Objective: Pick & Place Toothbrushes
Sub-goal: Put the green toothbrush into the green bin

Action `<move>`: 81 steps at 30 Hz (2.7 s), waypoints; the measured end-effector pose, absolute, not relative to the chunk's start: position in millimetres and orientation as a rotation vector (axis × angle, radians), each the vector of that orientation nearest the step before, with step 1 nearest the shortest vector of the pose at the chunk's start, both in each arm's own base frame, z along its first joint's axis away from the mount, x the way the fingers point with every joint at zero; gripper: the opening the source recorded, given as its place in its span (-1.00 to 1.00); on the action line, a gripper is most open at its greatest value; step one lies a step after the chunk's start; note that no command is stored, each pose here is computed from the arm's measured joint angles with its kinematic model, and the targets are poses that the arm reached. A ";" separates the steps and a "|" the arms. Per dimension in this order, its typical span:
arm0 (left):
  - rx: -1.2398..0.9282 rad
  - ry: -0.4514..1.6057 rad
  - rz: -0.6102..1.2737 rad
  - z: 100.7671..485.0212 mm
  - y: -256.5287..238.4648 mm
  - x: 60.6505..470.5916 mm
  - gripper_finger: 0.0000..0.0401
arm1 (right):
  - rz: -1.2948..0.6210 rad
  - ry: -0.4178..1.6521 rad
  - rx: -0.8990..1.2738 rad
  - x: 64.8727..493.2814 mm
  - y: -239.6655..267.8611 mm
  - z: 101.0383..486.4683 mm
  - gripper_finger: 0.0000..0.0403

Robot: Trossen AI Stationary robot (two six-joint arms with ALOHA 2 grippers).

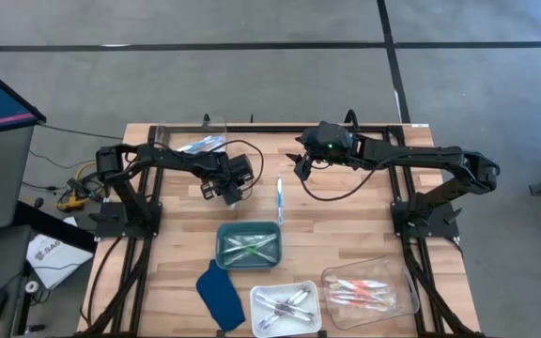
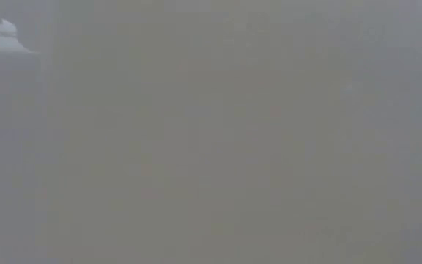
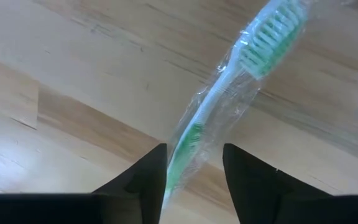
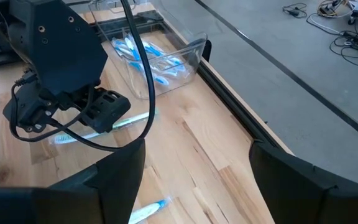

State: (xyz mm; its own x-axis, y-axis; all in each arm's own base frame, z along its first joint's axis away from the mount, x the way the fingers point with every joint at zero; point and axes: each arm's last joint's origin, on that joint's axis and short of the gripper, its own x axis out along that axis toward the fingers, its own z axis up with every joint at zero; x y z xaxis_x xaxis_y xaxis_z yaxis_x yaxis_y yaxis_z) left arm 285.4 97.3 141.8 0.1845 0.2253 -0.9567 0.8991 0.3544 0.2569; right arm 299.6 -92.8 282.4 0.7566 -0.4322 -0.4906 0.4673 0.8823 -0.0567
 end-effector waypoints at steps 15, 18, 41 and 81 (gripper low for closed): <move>1.134 1.341 -0.679 137.0 91.7 282.3 -0.57 | -0.491 0.517 0.071 299.6 -92.8 282.4 0.40; 1.125 1.346 -0.674 134.7 86.6 281.3 -0.63 | -0.491 0.517 0.071 299.6 -92.8 282.4 0.40; 0.960 1.371 -0.537 133.9 76.4 283.2 -0.90 | -0.491 0.517 0.071 299.7 -92.8 282.4 0.40; 0.377 1.198 0.047 169.7 70.1 302.1 -1.00 | -0.472 0.500 0.065 302.2 -87.3 283.8 0.40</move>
